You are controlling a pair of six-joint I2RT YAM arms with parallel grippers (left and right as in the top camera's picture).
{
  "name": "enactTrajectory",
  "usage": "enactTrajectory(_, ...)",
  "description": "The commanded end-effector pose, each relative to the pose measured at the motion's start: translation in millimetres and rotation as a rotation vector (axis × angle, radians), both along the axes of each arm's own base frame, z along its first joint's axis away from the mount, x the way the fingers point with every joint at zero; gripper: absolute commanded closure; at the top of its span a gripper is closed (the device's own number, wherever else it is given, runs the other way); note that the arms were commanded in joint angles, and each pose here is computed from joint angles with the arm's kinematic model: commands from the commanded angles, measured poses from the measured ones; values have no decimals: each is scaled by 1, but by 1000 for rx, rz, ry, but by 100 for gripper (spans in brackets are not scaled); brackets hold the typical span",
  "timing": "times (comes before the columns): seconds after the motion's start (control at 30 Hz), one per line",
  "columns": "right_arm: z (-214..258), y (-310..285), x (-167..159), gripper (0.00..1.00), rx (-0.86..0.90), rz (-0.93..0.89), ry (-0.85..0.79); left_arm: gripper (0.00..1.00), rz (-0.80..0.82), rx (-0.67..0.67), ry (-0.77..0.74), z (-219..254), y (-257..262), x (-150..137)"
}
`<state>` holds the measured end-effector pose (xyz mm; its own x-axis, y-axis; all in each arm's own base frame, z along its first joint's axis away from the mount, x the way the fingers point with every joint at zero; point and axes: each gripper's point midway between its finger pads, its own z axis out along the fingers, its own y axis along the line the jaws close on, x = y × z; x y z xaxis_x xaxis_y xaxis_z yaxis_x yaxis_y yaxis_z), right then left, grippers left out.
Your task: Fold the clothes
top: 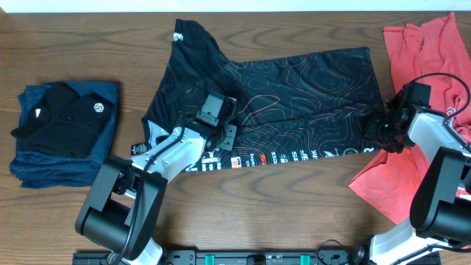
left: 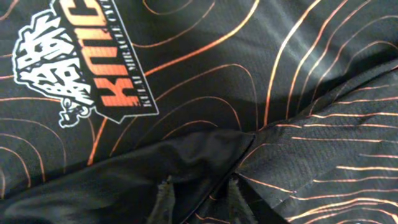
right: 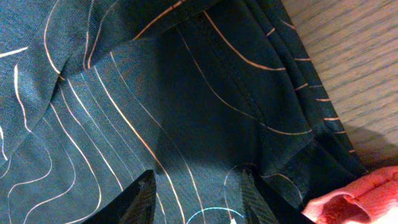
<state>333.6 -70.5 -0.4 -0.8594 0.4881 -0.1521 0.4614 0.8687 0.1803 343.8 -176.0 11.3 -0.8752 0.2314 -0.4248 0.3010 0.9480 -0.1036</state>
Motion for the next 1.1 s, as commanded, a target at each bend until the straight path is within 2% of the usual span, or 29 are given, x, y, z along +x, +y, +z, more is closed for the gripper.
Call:
enactTrajectory(0.0, -6, 4, -6, 57, 10, 15, 29, 75, -3, 22, -12, -3, 0, 5)
enactTrajectory(0.2, -6, 5, -7, 57, 11, 16, 32, 75, -18, 25, -7, -9, -6, 4)
enactTrajectory(0.27, -6, 5, -7, 57, 11, 16, 32, 69, -25, 22, -13, -9, -9, 4)
enactTrajectory(0.37, -6, 5, -7, 57, 11, 16, 33, 70, -33, 17, -22, -8, -12, 4)
enactTrajectory(0.47, -6, 5, -7, 57, 11, 16, 32, 94, -34, 11, -35, -6, -14, 7)
enactTrajectory(0.7, -6, 5, -7, 57, 11, 16, 32, 94, -9, 33, -88, -1, -10, 18)
enactTrajectory(0.9, -6, 4, -7, 57, 10, 16, 32, 94, 90, 151, -206, 9, 15, 41)
enactTrajectory(1.07, -6, 4, -7, 57, 10, 16, 32, 94, 203, 131, -218, 12, 34, 53)
